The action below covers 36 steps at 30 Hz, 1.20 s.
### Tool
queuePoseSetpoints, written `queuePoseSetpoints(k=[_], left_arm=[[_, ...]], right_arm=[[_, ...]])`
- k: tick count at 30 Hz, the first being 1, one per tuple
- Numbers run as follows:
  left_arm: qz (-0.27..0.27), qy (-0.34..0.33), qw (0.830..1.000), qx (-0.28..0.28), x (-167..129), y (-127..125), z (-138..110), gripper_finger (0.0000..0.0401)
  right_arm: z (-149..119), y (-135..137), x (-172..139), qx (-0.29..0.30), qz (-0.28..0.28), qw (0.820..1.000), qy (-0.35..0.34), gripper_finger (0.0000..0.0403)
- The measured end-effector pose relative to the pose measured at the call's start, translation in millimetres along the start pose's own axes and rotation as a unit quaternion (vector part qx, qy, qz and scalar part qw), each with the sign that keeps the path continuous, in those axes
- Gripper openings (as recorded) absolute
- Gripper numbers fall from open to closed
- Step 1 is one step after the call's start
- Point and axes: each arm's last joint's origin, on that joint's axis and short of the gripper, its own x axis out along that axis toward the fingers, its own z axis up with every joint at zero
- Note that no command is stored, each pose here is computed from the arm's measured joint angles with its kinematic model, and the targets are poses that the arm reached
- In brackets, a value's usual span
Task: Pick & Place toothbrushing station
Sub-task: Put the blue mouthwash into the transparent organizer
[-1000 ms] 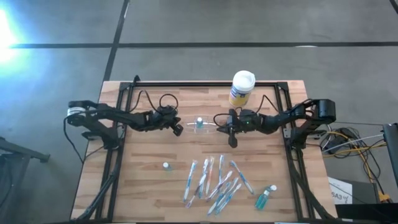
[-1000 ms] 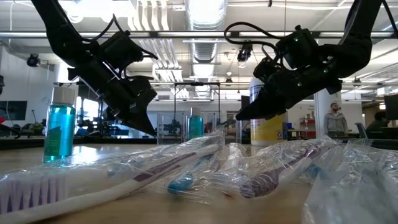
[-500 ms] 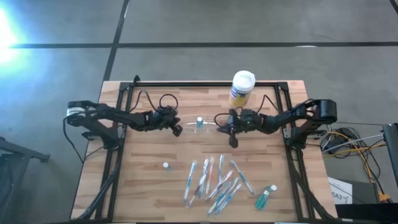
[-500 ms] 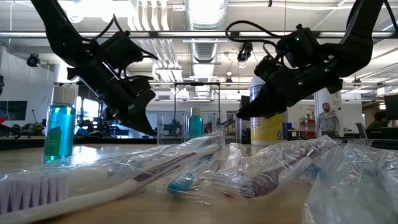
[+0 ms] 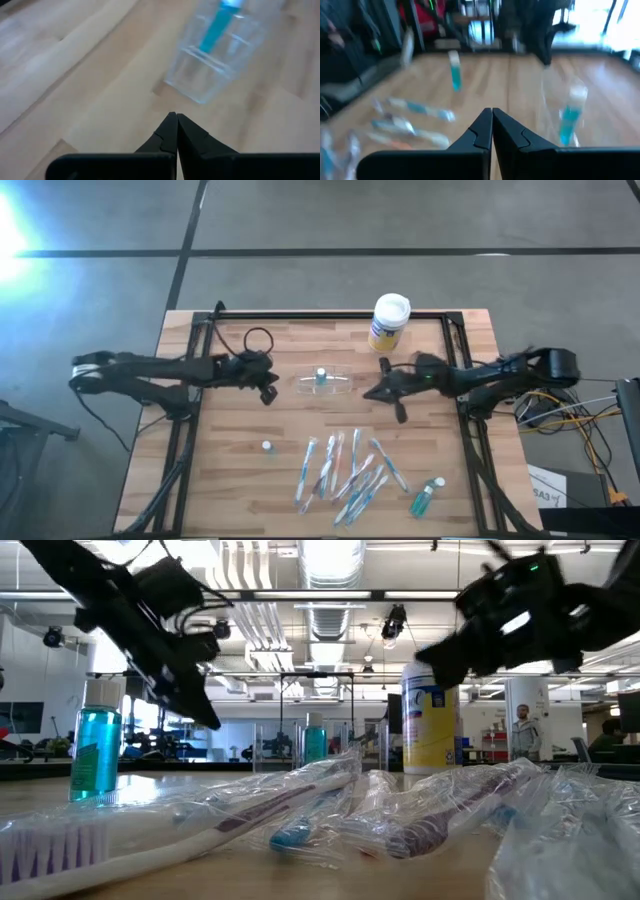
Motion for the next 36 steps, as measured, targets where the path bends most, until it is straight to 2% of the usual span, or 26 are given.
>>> queuePoseSetpoints(k=[3,5,11,14,21,25,32,36], left_arm=[[-0.027,-0.003,0.999,0.027,-20,-9,3,0.0002],[-0.046,-0.007,0.997,0.057,-33,-17,4,0.0003],[-0.123,-0.048,0.977,0.166,-63,-41,0,0.0003],[-0.159,-0.066,0.966,0.191,-76,-50,-4,0.0003],[-0.215,-0.056,0.962,0.156,-90,-61,-12,0.0011],[-0.241,-0.037,0.956,0.162,-92,-68,-19,0.0029],[-0.259,-0.005,0.952,0.165,-93,-79,-28,0.0089],[-0.256,0.014,0.954,0.154,-93,-85,-26,0.0135]], right_arm=[[7,10,-20,-0.015,0.013,0.997,-0.076,0.0008],[7,15,-32,-0.016,0.015,0.994,-0.103,0.0008],[4,22,-51,-0.023,-0.003,0.994,-0.104,0.0008],[3,25,-59,-0.036,-0.002,0.992,-0.120,0.0008],[0,22,-69,-0.034,-0.026,0.994,-0.103,0.0008],[0,18,-73,-0.028,-0.036,0.994,-0.104,0.0008],[-4,8,-77,-0.019,-0.054,0.995,-0.082,0.0008],[-4,7,-79,-0.038,-0.038,0.995,-0.082,0.0008]])
